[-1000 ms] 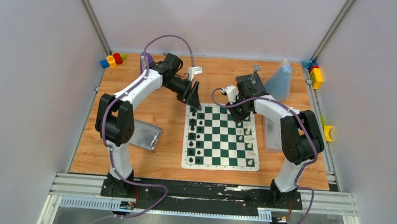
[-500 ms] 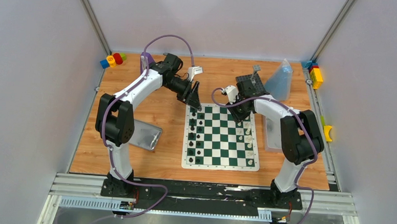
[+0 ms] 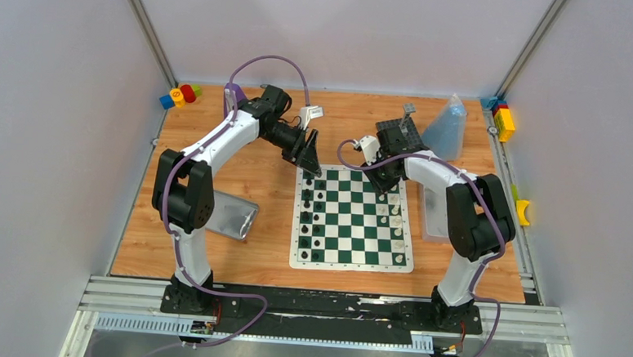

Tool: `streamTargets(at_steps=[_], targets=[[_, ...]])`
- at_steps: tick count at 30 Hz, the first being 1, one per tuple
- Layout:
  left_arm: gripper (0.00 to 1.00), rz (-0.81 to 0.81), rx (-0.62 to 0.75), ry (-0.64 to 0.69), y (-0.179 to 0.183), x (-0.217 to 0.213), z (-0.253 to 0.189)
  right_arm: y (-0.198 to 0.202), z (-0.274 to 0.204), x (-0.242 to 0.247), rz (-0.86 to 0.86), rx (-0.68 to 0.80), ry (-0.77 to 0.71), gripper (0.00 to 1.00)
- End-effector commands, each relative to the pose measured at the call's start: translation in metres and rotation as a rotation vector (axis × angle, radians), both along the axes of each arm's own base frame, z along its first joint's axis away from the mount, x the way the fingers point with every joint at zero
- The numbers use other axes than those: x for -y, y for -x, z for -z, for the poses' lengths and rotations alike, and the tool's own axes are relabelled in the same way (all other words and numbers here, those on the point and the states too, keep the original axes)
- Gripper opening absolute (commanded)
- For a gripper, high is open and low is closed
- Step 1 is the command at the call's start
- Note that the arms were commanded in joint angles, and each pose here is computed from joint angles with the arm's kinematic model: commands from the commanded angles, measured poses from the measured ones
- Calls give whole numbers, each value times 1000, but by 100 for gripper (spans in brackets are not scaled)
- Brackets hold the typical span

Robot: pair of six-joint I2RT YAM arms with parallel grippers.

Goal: Set up the chess pieces on the board
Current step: Adjust the chess piece on the chessboard.

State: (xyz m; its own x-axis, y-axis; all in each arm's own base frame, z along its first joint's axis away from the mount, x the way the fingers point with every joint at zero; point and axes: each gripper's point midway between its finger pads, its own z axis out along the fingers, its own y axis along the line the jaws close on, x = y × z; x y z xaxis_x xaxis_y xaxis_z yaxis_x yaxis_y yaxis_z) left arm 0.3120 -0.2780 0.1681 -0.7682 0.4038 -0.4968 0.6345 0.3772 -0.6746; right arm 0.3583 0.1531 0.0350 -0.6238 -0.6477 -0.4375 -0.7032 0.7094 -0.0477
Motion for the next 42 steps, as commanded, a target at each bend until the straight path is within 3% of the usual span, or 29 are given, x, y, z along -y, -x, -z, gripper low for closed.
streamTargets(at_steps=[1,23,42], targets=[[67,19,56,36,3,0,-19,-12,-7,-1,4,34,9,26],[68,13,23,63,1,-1,-19,-18,1,-6,-12,16,21,18],[68,1,21,63,-3,-5,-19,-22,-17,-22,-36,28,-31,0]])
